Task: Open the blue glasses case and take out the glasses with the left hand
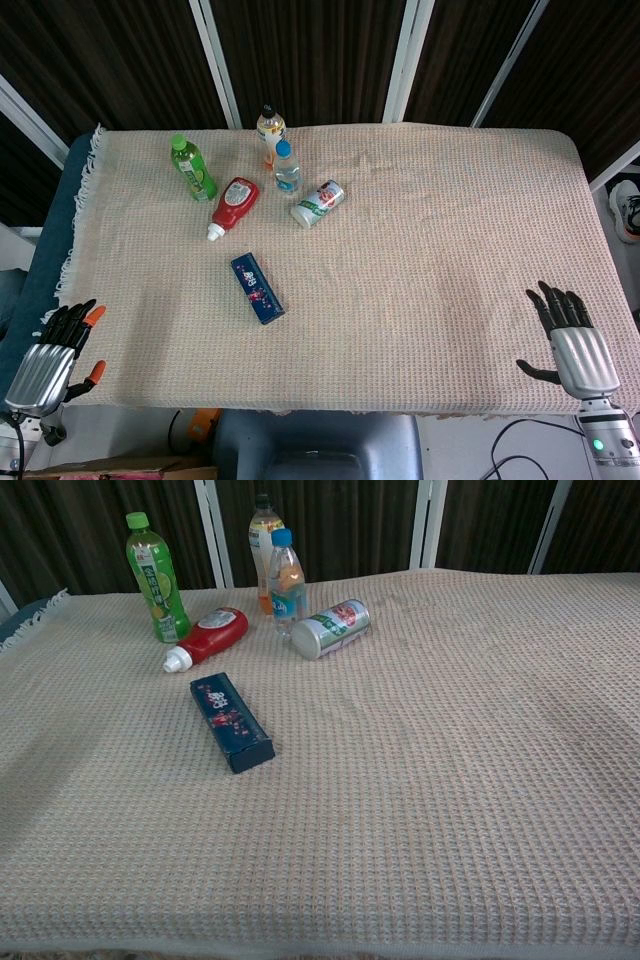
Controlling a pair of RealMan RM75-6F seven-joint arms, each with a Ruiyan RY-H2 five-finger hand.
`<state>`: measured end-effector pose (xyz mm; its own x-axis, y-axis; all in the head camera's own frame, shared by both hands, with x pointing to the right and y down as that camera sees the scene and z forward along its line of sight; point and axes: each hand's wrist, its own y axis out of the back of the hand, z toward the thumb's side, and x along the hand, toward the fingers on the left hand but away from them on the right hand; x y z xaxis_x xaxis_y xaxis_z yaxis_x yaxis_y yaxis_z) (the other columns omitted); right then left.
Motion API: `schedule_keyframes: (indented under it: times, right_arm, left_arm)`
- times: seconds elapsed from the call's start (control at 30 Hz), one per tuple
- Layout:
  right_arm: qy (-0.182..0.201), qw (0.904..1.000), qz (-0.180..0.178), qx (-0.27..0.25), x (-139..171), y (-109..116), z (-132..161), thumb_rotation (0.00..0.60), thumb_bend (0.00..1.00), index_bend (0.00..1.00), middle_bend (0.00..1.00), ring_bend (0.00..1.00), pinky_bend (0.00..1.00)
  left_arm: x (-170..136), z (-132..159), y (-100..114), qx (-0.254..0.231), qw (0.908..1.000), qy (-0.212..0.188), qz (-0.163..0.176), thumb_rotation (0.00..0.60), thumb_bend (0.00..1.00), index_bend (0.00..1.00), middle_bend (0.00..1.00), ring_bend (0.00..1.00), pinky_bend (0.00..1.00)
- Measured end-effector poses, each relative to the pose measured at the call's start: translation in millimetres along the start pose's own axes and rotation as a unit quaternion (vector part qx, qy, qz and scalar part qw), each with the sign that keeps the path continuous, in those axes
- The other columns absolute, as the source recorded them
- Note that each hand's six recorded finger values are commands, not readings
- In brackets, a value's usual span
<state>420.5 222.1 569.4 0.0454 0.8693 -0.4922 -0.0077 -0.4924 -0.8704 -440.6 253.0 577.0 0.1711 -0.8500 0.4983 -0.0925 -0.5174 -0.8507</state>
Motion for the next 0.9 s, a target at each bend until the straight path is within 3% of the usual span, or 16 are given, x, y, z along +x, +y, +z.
schedule_keyframes:
  times: [0.2, 0.4, 0.73, 0.9]
  right_arm:
    - [0.0, 1.0, -0.001, -0.002, 1, 1, -1, 0.6, 0.18, 0.0, 0.0, 0.0, 0.0]
    - [-0.003, 1.0, -0.006, -0.007, 1, 4, -3, 0.6, 0.18, 0.0, 0.0, 0.0, 0.0]
    - [-0.004, 1.0, -0.001, -0.006, 0, 2, -2, 0.6, 0.18, 0.0, 0.0, 0.0, 0.0]
    - [-0.013, 0.9999, -0.005, -0.004, -2, 3, -6, 0.6, 0.18, 0.0, 0.0, 0.0, 0.0]
  left_arm:
    - [3, 5, -5, -0.003, 1.0, -0.008, -0.003, 0.6, 0.35, 0.0, 0.0, 0.0, 0.03]
    - [21, 27, -18, -0.033, 0.9981, -0.052, 0.003, 0.6, 0.34, 0.0, 0.0, 0.0, 0.03]
    - [90, 82, -73, -0.028, 0.9885, -0.135, -0.061, 0.6, 0.31, 0.0, 0.0, 0.0, 0.0]
    - [115, 99, -92, -0.021, 0.9869, -0.148, -0.061, 0.6, 0.31, 0.0, 0.0, 0.0, 0.0]
